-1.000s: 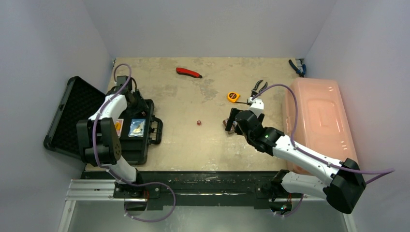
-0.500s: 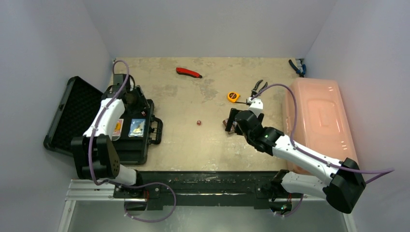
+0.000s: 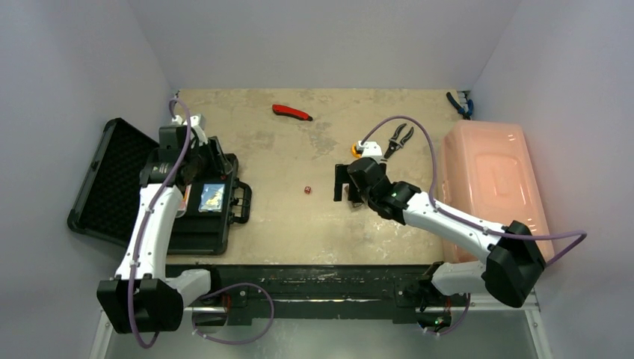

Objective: Pack up texas hold em set

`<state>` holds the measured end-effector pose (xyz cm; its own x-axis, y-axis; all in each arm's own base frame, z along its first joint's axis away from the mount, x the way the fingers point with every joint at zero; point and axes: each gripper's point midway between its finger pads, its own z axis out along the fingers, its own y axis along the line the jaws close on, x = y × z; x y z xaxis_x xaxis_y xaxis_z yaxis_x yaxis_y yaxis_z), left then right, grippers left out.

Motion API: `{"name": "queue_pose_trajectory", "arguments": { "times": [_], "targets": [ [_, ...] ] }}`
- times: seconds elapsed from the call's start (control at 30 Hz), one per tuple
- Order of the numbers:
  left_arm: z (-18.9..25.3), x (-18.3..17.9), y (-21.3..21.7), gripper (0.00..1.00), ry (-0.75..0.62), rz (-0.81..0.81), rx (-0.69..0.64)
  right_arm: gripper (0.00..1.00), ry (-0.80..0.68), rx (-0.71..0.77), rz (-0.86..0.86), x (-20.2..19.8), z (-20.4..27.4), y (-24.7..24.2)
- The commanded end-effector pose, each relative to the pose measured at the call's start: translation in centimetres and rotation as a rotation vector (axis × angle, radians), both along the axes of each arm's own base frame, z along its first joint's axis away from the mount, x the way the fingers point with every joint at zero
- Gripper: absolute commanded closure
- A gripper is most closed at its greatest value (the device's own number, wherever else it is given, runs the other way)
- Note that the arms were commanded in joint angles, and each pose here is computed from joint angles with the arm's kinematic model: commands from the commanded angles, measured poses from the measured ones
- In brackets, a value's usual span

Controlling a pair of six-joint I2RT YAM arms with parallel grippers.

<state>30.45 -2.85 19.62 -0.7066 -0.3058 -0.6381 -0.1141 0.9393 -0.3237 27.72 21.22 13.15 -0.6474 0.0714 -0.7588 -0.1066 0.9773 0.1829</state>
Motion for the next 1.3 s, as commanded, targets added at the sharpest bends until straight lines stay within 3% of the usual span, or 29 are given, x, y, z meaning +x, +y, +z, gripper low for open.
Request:
{"name": "queue_pose_trajectory", "arguments": {
  "times": [0.0, 0.17, 0.4, 0.57, 0.87, 1.27],
  "targets": [
    [-0.3, -1.9, -1.8, 0.49, -0.018, -0.120, -0.009, 0.01, -0.044, 0.037, 0.056, 1.3, 2.6, 2.1],
    [-1.3, -1.8, -4.2, 0.43, 0.003, -0.162, -0.005, 0.01, -0.046, 0.056, 0.073, 1.7, 3.4, 3.0],
    [-2.1, -0.5, -8.2, 0.20, 0.002, -0.227, -0.033, 0.01, -0.056, 0.039, 0.080, 1.5, 4.3, 2.6],
    [-3.0, 0.1, -11.8, 0.15, 0.017, -0.326, -0.006, 0.01, -0.067, -0.002, 0.046, 1.2, 3.8, 1.0],
    [-4.1, 1.3, -16.9, 0.14, 0.017, -0.475, 0.071, 0.01, -0.068, -0.022, -0.043, 0.4, 2.7, -1.5],
    [-6.5, 3.1, -20.9, 0.20, 0.081, -0.504, 0.147, 0.01, -0.073, -0.052, -0.190, 1.0, 1.7, -5.6]
  ]
}}
